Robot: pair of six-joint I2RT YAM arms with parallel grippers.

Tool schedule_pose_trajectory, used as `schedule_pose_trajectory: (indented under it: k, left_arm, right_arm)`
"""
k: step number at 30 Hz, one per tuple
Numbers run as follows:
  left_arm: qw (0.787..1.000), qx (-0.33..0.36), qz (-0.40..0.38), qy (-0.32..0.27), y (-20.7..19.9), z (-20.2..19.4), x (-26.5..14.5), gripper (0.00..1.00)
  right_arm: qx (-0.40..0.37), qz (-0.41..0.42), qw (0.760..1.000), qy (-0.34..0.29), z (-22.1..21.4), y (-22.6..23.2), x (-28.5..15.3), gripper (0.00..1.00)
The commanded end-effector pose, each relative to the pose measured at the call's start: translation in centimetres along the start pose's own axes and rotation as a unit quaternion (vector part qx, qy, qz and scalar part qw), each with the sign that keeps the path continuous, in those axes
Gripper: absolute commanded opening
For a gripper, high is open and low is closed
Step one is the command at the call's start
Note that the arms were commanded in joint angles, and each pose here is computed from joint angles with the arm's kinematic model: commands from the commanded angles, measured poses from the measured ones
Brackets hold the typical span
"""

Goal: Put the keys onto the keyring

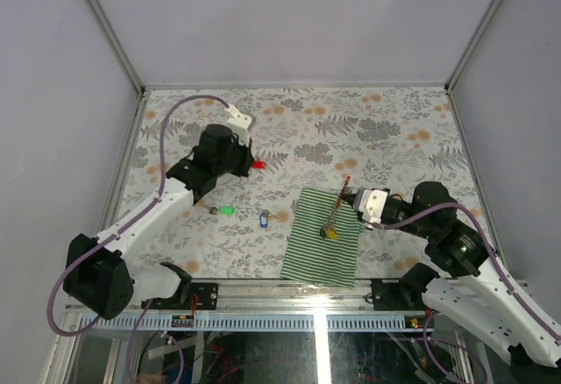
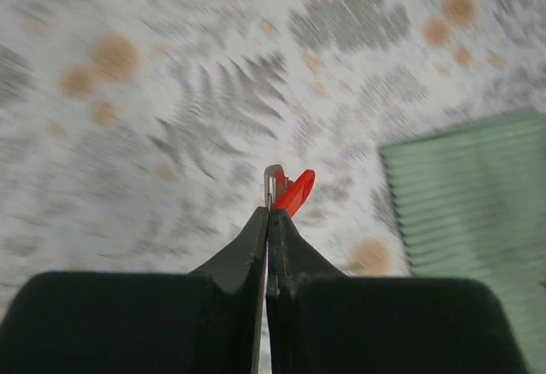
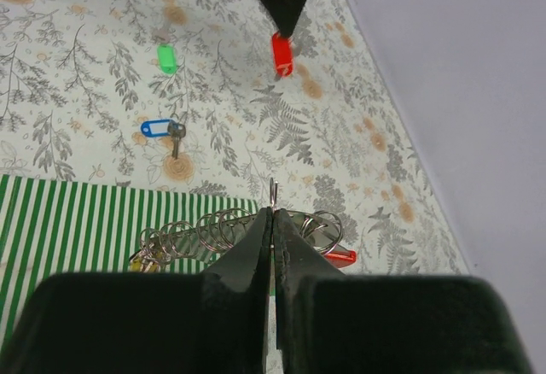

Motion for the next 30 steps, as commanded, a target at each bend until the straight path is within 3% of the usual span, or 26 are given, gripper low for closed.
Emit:
schedule_pose_trajectory:
  k: [1, 4, 9, 14, 21, 30]
  left_arm:
    - [0.986, -0.117, -0.048, 0.109, -4.2, -7.4, 0.1, 0.00]
    - [0.978, -0.134, -0.060, 0.148, -6.3, -11.6, 0.3, 0.00]
    - [0.971, -0.151, -0.048, 0.176, -6.3, -16.4, 2.0, 0.00]
    - [0.974, -0.163, -0.034, 0.154, -5.5, -16.7, 3.6, 0.03]
    - [0.973, -0.169, 0.010, 0.156, -4.4, -16.2, 4.0, 0.29]
    - [0.966, -0.199, 0.084, 0.144, -4.3, -16.0, 2.1, 0.39]
  right_arm:
    - [0.012, -0.018, 1.000, -0.020, 1.8, -1.2, -0.3, 0.00]
    - [0.017, -0.015, 0.999, -0.023, 1.8, -1.1, -0.1, 0.00]
    - [0.022, -0.004, 0.999, -0.026, 1.8, -0.9, 0.3, 0.00]
    - [0.023, 0.000, 0.999, -0.025, 1.7, -0.7, 0.3, 0.00]
    - [0.027, 0.001, 0.999, -0.022, 1.5, -0.4, 0.2, 0.00]
    - [0.026, 0.006, 1.000, -0.016, 1.2, -0.1, 0.0, 0.00]
Point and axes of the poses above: each gripper's point midway between its finger pads, its own x axis out along the fingers, its own y axis along the line the jaws close on, z = x × y, the point moved 3 cm from there along -x, back along the fingers, and after that the axes turned 8 degrees about -x, right-handed, at the moved point
